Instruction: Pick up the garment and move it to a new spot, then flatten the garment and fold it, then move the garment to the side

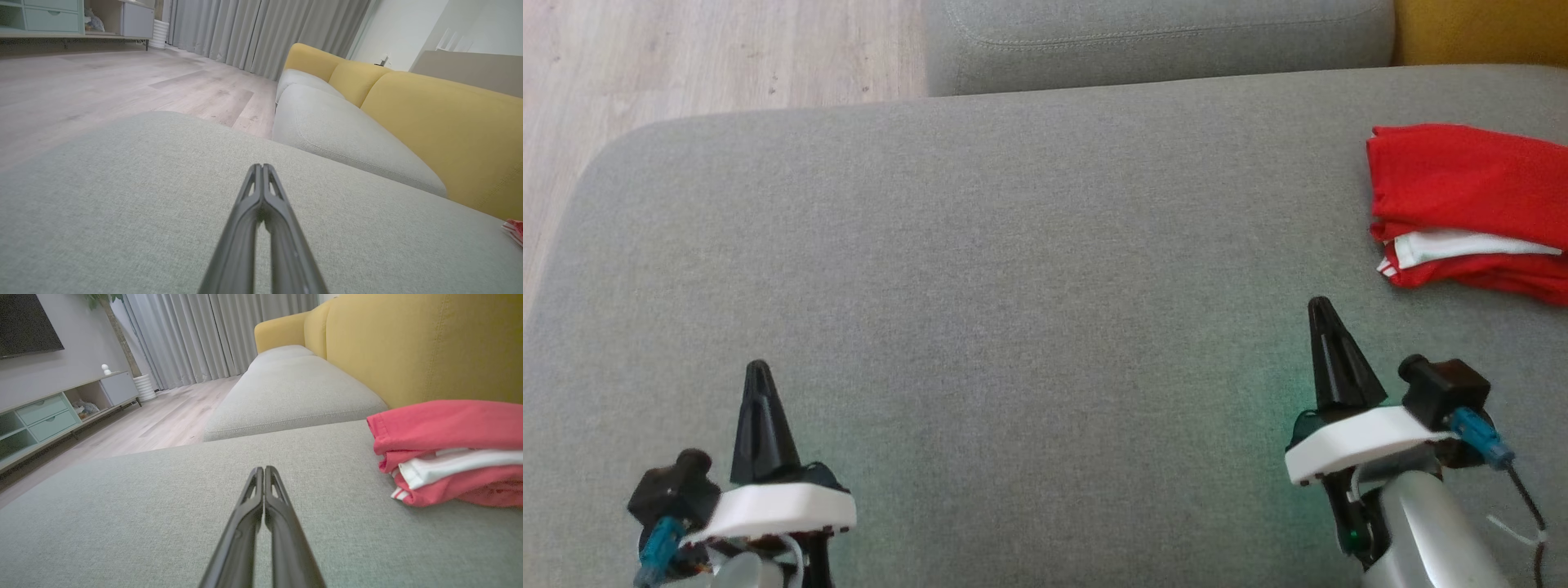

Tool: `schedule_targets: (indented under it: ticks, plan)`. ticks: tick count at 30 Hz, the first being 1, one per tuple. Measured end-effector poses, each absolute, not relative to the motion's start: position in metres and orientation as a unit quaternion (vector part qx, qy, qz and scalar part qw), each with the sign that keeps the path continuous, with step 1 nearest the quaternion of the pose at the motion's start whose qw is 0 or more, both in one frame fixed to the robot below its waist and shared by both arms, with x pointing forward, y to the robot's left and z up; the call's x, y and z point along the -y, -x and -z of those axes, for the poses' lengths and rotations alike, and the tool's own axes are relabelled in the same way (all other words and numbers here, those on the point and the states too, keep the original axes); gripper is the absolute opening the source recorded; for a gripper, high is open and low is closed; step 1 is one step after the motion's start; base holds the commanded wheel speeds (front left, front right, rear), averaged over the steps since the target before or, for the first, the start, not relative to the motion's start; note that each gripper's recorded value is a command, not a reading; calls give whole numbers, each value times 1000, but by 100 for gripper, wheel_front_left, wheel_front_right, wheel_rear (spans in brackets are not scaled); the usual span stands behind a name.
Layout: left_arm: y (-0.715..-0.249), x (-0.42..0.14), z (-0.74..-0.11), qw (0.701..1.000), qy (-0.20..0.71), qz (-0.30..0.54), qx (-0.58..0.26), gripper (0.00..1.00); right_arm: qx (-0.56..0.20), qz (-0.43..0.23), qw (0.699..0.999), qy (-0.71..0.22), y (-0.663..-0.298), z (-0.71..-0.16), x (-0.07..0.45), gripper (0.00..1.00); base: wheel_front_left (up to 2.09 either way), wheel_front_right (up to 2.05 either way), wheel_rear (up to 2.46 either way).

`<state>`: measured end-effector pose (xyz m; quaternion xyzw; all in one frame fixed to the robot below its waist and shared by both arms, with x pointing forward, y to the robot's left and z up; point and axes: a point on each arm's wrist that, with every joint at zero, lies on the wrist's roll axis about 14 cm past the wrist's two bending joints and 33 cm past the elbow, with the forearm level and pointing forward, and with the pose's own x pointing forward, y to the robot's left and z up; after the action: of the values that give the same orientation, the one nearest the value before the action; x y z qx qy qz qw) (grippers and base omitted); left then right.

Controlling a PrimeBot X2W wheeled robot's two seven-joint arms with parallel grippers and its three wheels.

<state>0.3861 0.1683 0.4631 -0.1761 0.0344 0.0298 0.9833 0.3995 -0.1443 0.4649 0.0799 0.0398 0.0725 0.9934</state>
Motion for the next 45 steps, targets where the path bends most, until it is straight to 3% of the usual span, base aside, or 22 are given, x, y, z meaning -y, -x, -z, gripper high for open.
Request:
schedule_targets:
  ticks: [45]
  plan:
    - [-382,-178,-458,918,388,-55,-66,0,-49,2,943,-328,-399,-473,173,0,0,0,0]
